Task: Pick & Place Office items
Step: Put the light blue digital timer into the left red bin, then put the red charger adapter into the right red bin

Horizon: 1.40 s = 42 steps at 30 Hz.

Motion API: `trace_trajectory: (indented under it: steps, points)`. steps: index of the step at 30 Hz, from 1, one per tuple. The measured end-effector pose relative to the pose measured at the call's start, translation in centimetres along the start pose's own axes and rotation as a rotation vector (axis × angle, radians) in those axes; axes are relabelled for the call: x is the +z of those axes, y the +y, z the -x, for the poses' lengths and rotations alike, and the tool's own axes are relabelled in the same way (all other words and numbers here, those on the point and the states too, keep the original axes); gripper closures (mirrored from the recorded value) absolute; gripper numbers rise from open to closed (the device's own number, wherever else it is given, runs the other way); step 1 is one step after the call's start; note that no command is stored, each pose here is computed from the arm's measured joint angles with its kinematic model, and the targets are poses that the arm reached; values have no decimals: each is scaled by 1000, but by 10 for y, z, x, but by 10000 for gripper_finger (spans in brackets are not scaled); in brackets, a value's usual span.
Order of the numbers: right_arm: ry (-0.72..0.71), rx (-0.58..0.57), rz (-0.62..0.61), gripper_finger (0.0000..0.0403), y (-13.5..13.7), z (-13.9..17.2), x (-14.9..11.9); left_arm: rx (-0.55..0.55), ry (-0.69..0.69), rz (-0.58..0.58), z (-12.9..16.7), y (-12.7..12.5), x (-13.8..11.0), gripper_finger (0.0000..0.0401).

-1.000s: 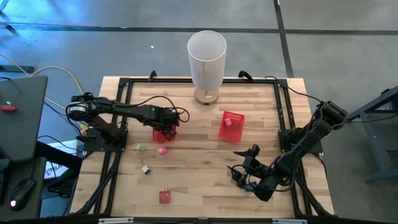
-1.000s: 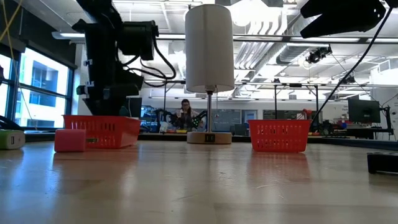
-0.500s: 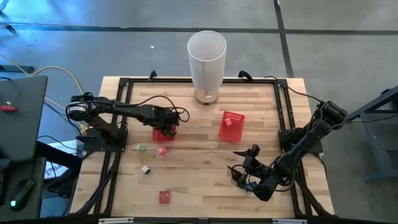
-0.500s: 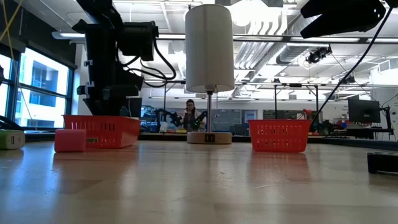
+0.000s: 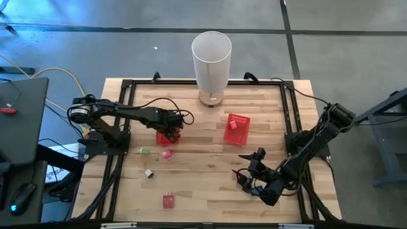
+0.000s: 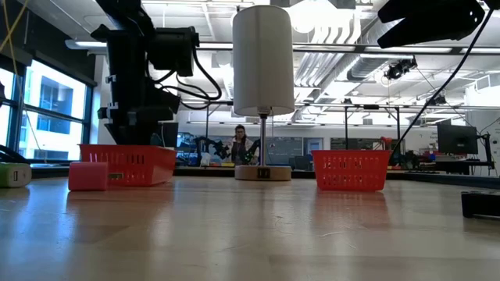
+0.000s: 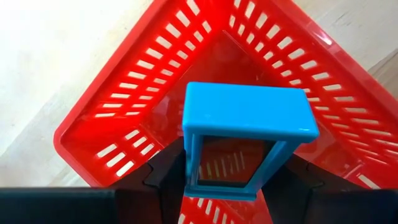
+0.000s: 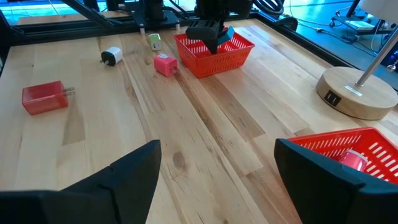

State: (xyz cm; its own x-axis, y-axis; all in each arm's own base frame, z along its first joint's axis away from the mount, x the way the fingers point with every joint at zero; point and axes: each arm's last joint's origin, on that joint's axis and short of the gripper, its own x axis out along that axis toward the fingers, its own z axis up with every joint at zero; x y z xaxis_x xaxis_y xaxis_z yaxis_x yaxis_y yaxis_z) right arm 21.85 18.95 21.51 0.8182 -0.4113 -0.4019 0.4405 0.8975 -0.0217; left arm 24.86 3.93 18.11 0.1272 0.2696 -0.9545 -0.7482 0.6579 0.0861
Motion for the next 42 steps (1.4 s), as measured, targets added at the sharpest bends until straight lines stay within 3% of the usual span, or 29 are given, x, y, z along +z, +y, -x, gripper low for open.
trace_trajectory:
  steps: [15, 27, 35, 42]
  points:
    - [0, 0, 0, 102, 0, 0, 0, -12, 8, -10, 0, 0, 0, 230]
    - [0, 1, 0, 102, 0, 0, 0, -17, 0, -12, 0, 0, 1, 132]
    - [0, 0, 0, 102, 0, 0, 0, -29, -15, 13, 5, 2, 2, 125]
    - [0, 1, 0, 102, 0, 0, 0, -90, -86, 29, 27, 8, 0, 125]
